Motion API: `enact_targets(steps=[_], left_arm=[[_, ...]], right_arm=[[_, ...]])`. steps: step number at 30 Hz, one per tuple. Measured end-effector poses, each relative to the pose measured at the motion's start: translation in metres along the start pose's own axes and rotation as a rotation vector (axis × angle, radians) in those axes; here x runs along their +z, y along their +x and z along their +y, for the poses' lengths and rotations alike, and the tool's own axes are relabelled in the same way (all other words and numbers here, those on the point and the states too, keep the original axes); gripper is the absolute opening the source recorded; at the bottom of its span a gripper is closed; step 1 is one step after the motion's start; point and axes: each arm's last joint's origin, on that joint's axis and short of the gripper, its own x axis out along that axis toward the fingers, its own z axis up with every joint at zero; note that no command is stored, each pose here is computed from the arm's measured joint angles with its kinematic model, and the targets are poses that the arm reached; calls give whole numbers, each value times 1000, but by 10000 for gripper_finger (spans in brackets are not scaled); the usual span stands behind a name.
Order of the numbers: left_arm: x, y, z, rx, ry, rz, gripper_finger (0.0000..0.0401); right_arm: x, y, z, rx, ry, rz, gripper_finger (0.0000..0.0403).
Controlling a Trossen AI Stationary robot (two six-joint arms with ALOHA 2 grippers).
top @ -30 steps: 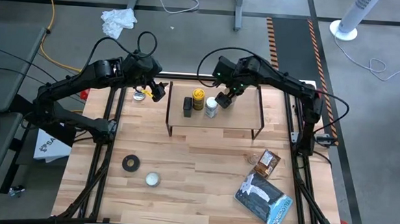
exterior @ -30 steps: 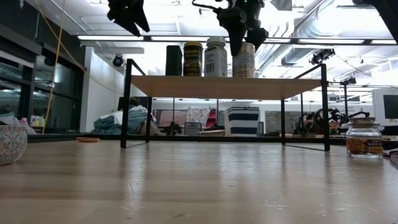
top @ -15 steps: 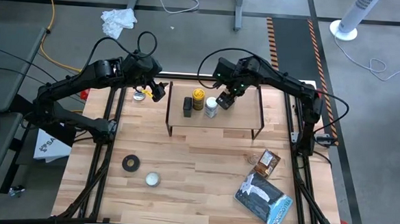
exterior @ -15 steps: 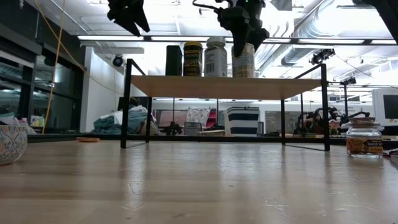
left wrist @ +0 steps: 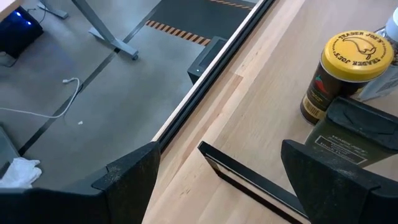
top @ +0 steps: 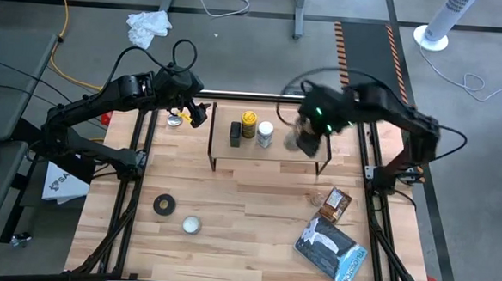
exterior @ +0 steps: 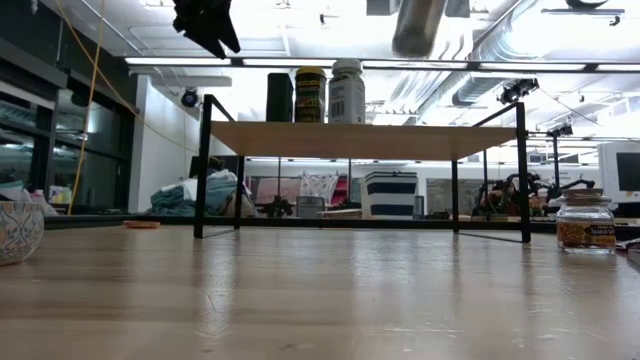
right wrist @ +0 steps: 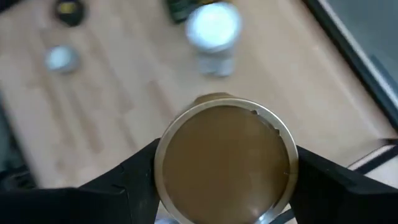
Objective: Shelf spices
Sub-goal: Remove the gold seasoning bottle from the shelf
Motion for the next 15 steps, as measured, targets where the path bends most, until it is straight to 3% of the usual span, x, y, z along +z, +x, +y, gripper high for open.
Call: enact_targets(steps=[3,7,10,13,15], left_arm=[[0,0,1,21,3,0,330],[0,0,1,30,28,1,330],[0,0,1,30,38,1,330],[0,0,1,26,38,1,330],[0,0,1,26,39,1,330]], right_arm=[[-18,-5,35,33,-27,-4,261],[-39,10,85,-30,-117,-9,261],[-54,42,112,-111,-195,47,261],[-74,86,120,-184,-251,180,261],[-86,110,120,-170,-258,244,261]])
